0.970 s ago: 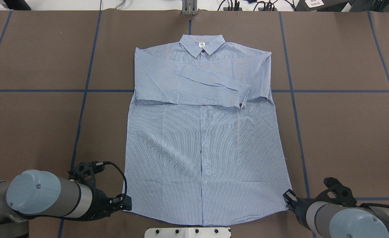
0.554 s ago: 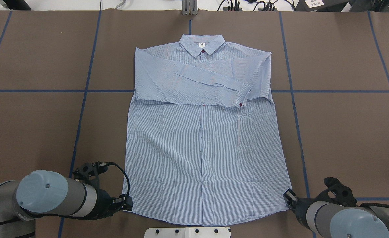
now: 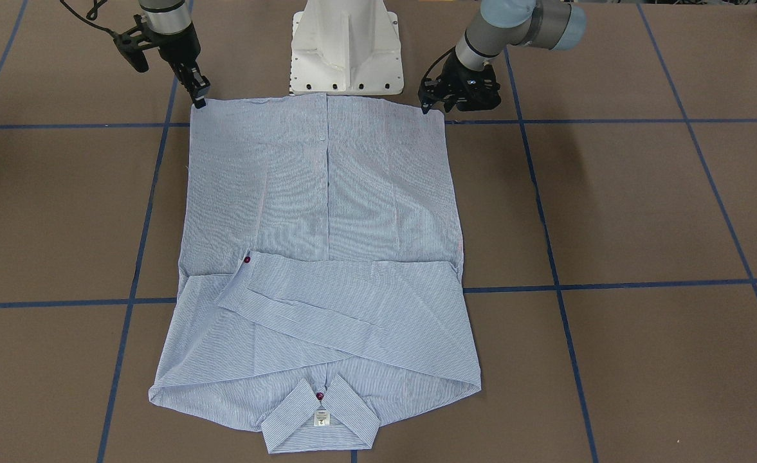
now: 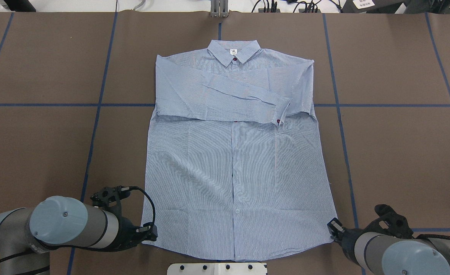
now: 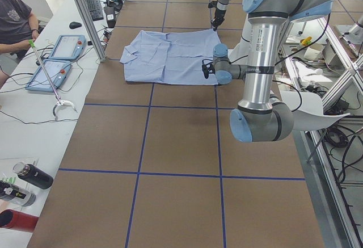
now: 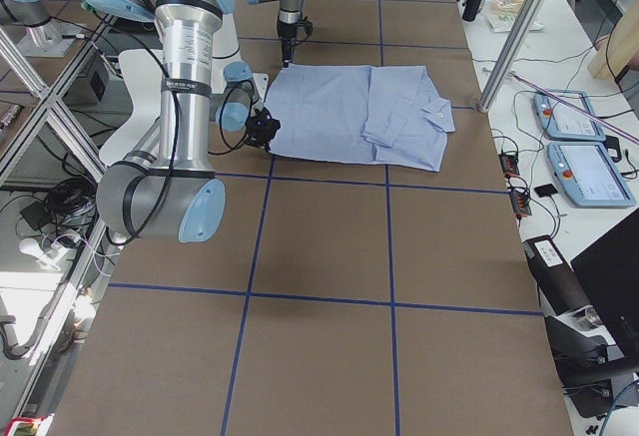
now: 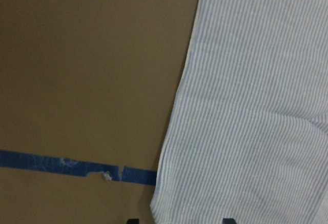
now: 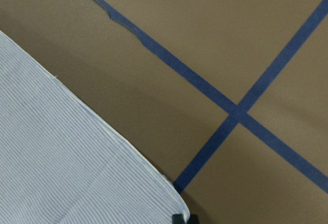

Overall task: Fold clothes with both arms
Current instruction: 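Lower both grippers to the hem corners nearest the robot and grasp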

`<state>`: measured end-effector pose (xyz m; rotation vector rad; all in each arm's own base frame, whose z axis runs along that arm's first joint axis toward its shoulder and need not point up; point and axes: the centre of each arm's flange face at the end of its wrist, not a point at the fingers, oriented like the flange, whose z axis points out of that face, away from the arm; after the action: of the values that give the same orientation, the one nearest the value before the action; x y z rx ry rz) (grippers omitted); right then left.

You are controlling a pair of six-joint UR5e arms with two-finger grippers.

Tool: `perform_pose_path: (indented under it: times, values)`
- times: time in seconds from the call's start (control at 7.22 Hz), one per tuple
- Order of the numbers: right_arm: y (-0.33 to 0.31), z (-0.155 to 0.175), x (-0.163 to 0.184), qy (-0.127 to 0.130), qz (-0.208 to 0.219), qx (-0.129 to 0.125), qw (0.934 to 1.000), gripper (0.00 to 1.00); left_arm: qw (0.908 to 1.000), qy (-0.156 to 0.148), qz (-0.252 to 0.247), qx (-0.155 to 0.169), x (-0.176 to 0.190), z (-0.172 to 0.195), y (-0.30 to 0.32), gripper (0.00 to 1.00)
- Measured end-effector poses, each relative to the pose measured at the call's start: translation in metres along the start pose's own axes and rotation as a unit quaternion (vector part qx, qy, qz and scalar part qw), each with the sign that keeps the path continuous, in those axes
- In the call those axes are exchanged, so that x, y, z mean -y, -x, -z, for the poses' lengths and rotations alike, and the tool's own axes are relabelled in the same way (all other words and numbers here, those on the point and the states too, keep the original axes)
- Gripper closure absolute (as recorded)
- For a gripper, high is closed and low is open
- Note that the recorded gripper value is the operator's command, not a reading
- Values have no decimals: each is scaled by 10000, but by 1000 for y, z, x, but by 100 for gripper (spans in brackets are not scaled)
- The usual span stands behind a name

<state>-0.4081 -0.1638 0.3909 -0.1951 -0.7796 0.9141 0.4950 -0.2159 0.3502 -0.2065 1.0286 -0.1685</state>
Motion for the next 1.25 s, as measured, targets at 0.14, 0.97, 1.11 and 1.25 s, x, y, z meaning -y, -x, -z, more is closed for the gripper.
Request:
perform_pose_path:
  times: [0.14,0.97,1.11,1.25]
  values:
    - [0,0,0,-1,0,-1,10000,100,10000,-54,1,-6,1,0,0,49]
    - [0,3,1,9,-4,7,10000,100,9998,-178,35,9,5,0,3,100]
    - [0,3,1,12,-3,8,10000,100,9998,-177,35,0,5,2,3,100]
    - [0,3,0,17,-4,15,10000,100,9999,-169,27,-15,5,5,3,100]
